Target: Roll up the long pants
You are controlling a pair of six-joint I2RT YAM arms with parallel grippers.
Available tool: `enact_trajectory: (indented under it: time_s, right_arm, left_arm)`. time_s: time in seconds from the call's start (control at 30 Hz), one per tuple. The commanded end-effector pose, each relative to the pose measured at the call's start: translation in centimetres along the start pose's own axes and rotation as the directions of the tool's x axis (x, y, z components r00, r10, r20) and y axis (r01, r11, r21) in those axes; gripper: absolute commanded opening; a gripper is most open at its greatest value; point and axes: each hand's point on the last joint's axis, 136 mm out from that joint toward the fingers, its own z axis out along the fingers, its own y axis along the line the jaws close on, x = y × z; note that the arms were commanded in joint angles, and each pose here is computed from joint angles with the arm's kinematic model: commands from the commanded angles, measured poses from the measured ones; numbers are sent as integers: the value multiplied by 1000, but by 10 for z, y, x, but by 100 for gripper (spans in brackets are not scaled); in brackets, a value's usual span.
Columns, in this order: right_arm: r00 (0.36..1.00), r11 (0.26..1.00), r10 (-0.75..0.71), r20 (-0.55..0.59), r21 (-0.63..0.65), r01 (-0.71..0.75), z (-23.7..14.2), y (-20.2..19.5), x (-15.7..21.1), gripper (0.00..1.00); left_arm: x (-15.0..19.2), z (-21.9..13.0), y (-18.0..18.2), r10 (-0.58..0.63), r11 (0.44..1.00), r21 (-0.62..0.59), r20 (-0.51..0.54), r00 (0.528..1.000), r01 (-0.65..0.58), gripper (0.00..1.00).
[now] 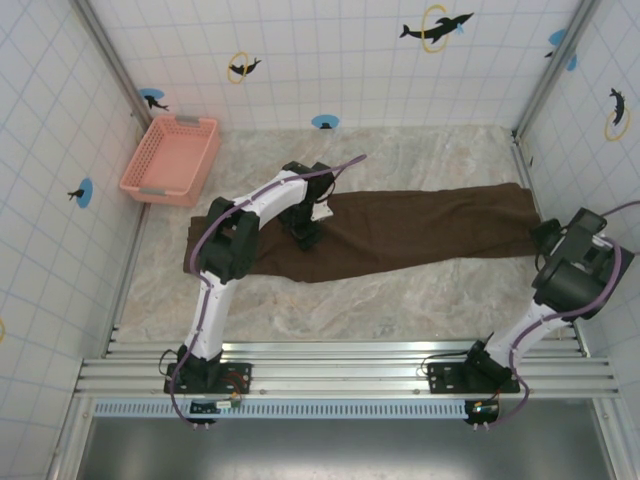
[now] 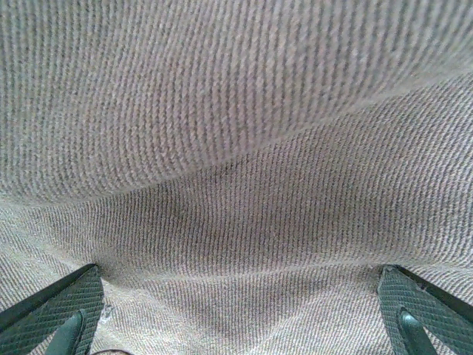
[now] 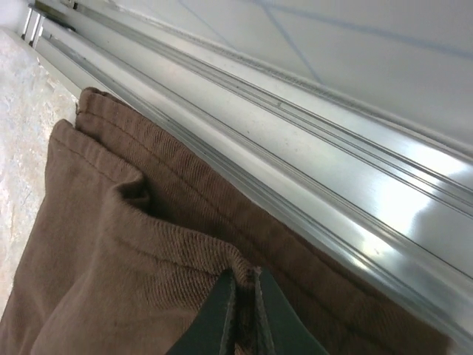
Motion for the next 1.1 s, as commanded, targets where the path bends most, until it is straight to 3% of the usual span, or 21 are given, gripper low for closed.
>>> enact_trajectory:
  time_s: [0.0, 0.23, 0.5, 0.53, 0.6, 0.67, 0.8, 1.07]
  right_arm:
    - [984, 999, -51, 168, 11, 49, -41, 15, -38, 10]
    - [989, 994, -88, 122, 73, 80, -74, 10, -33, 10]
    - [997, 988, -70, 18, 140, 67, -67, -11, -10, 11]
    - [998, 986, -68, 11, 155, 65, -66, -15, -8, 15]
    - [998, 979, -56, -15, 194, 58, -64, -25, 0, 43]
    - [998, 978, -48, -36, 202, 54, -62, -28, 6, 54]
    - [998, 982, -13, -66, 189, 25, -68, -32, 27, 61]
    - [993, 983, 62, -100, 181, -43, -59, -52, 64, 64]
  left_arm:
    - [-2, 12, -10, 4, 999, 33, -14, 1000, -4, 98]
    - [-1, 5, -11, -3, 999, 36, 10, 1000, 3, 97]
    - [3, 5, -14, 5, 999, 41, 9, 1000, -6, 97]
    - [4, 6, -14, 5, 999, 43, 6, 1000, -5, 97]
    - [4, 7, -14, 8, 999, 42, 5, 1000, -8, 98]
    - [3, 8, -14, 7, 999, 46, 7, 1000, -7, 97]
    - [0, 9, -16, 0, 998, 57, 16, 1000, 0, 98]
    - [-3, 6, -17, -7, 998, 64, 34, 999, 5, 97]
